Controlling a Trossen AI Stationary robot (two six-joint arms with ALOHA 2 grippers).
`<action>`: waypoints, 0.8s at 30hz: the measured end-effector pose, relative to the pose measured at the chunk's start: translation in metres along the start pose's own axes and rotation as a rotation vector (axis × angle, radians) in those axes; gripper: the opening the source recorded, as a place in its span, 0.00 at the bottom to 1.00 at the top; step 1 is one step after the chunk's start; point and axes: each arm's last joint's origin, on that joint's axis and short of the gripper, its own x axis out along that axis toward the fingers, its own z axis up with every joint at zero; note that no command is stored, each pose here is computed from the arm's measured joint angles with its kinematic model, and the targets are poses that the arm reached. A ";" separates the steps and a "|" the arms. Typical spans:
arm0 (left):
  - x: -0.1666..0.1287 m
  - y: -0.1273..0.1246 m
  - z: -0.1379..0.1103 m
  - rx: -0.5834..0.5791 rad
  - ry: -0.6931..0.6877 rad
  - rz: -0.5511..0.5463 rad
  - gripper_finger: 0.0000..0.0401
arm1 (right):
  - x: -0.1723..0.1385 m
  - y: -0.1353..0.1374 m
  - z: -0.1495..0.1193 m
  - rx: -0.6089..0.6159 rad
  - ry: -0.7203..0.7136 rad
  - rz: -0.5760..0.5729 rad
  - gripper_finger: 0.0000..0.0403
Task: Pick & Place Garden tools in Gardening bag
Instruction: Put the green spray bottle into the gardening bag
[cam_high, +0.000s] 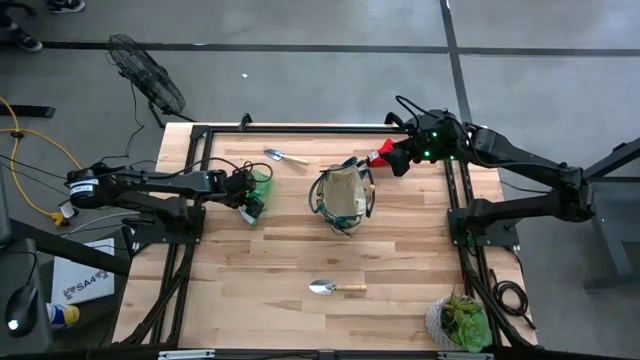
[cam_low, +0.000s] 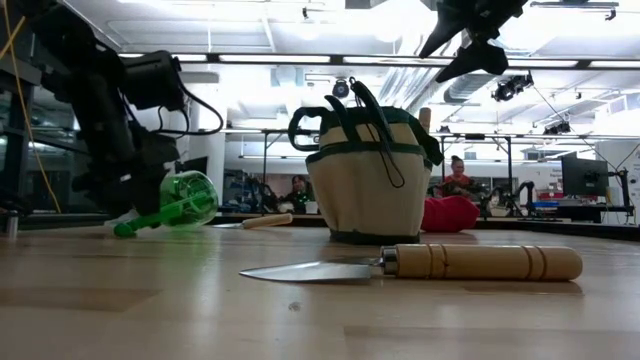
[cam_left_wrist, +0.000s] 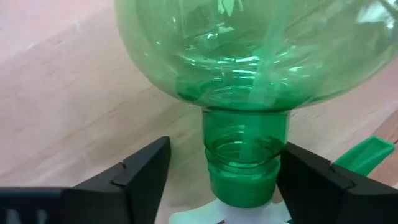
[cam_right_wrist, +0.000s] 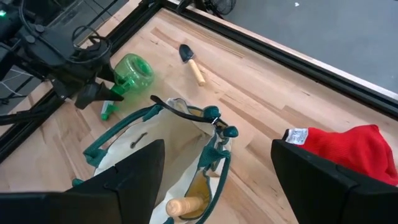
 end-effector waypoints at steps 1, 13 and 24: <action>0.000 0.000 0.000 0.000 0.000 0.003 0.63 | 0.000 0.000 0.000 0.000 0.000 0.000 0.71; 0.000 0.001 0.000 -0.003 0.001 0.008 0.33 | 0.000 -0.001 0.000 0.009 -0.010 -0.019 0.71; -0.010 -0.012 0.009 0.020 0.057 -0.121 0.32 | 0.000 0.000 -0.001 0.009 0.014 0.002 0.71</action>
